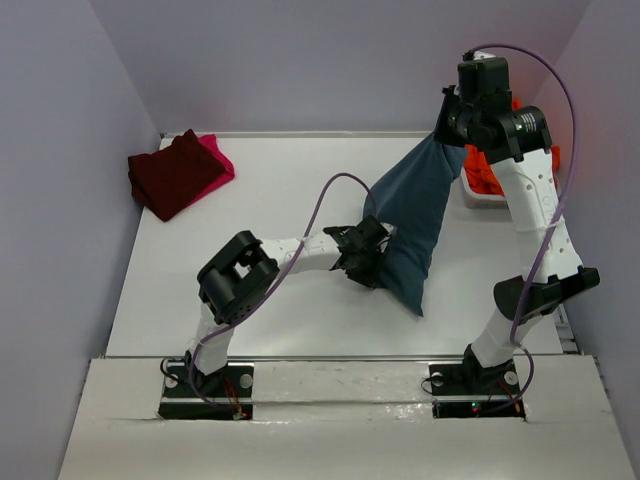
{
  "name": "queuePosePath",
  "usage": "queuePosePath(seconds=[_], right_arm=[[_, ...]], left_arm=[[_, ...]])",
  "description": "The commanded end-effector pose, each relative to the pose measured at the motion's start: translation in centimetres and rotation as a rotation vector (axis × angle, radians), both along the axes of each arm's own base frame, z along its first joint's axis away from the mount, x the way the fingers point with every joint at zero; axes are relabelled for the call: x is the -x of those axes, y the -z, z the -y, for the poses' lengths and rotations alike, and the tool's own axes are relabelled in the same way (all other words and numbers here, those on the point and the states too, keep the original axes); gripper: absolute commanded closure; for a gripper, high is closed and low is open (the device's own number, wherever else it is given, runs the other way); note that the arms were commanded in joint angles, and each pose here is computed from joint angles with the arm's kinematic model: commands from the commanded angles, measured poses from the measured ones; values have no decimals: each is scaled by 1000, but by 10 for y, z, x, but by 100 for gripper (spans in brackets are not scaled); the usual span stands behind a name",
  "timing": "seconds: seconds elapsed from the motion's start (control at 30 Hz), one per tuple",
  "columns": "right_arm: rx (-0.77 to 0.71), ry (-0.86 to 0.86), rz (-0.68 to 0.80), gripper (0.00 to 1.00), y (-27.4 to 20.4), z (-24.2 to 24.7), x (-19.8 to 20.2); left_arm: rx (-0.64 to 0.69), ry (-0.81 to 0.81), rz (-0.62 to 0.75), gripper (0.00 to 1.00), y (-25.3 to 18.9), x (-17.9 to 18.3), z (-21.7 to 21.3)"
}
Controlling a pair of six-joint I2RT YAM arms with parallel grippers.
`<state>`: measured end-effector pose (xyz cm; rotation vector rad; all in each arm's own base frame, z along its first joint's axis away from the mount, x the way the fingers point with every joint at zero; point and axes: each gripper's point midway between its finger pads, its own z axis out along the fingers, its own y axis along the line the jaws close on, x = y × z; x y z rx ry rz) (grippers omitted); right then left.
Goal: Fold and stack the t-shirts
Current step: Flatten the tshirt out
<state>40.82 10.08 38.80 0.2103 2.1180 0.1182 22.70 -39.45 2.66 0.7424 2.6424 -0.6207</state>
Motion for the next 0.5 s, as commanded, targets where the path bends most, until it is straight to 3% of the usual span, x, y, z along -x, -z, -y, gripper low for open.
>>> queuePosePath(seconds=[0.0, 0.13, 0.33, 0.47], right_arm=[[-22, -12, 101, 93, -31, 1, 7], [-20, -13, 104, 93, -33, 1, 7], [-15, -12, 112, 93, -36, 3, 9], [-11, -4, 122, 93, -40, 6, 11]], left_arm=[[13, 5, 22, 72, -7, -6, 10], [8, -9, 49, 94, -13, -13, 11], [-34, -68, 144, 94, -37, -28, -3], [-53, -170, 321, 94, -98, -52, -27]])
